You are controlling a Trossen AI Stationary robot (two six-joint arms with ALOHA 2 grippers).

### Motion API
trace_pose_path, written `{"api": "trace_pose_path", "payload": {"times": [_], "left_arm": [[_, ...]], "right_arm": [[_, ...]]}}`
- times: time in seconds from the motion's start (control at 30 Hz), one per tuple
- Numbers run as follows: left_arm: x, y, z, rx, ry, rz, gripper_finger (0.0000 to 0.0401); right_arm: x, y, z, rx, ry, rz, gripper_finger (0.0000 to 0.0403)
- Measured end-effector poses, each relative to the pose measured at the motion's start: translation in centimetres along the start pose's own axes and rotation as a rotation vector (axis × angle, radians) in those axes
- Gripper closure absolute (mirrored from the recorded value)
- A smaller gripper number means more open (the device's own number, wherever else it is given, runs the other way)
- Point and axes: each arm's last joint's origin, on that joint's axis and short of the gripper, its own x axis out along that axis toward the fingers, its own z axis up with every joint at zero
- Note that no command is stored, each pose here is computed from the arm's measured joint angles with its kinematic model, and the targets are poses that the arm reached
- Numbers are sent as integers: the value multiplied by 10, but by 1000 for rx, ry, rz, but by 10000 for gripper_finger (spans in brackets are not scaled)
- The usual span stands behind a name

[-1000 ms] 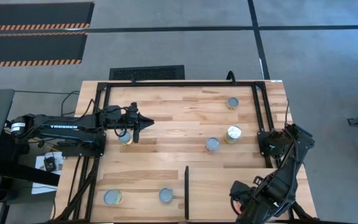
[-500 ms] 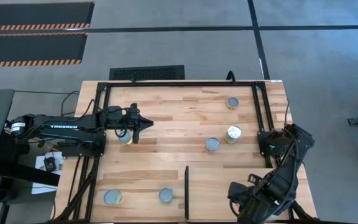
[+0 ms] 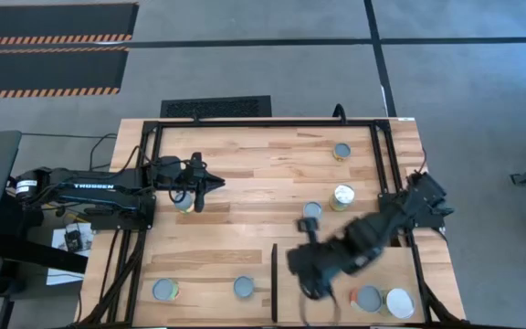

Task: Pick and place cans onto a shelf
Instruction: Put the canned peaches onto the shelf

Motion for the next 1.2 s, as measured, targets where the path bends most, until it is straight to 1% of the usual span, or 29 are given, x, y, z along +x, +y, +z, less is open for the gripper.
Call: {"api": "trace_pose_path", "payload": {"times": [0.07, 0.13, 0.23, 0.3, 0.37, 0.43, 0.53, 0.63, 0.7, 0.8, 0.9, 1.0, 1.1, 1.2], "left_arm": [[0, -1, 0, 1, 1, -3, 370], [0, -2, 0, 8, 1, -8, 370], [0, -3, 0, 43, -1, -16, 370], [0, -4, 0, 54, -4, -19, 370], [0, -4, 1, 57, -15, -19, 370], [0, -3, 1, 69, -11, -12, 370], [0, -3, 0, 85, 0, -9, 370], [1, -2, -4, 18, 38, 40, 370], [1, 0, -10, -22, 93, 74, 370], [0, 1, -14, -63, 136, 110, 370], [0, 1, -16, -81, 161, 132, 370], [-1, 2, -11, -88, 157, 162, 370], [-2, 3, -7, -204, 147, 224, 370], [-3, 3, -2, -308, 147, 246, 370]], "right_arm": [[13, -19, 8, -65, -32, 23, 399], [28, -39, 16, -113, -82, 76, 399], [38, -68, 15, -166, -126, 110, 400], [39, -87, 13, -182, -208, 123, 400], [41, -104, 4, -194, -264, 126, 400], [45, -120, -4, -204, -364, 131, 400], [51, -141, -27, -210, -461, 136, 401], [57, -165, -50, -201, -544, 116, 401], [61, -180, -64, -187, -585, 95, 402], [60, -202, -86, -164, -599, 56, 401], [57, -223, -103, -94, -585, 1, 401], [57, -251, -111, 68, -641, -58, 401], [63, -275, -115, 226, -673, -89, 401], [68, -287, -115, 329, -721, -86, 401]]}}
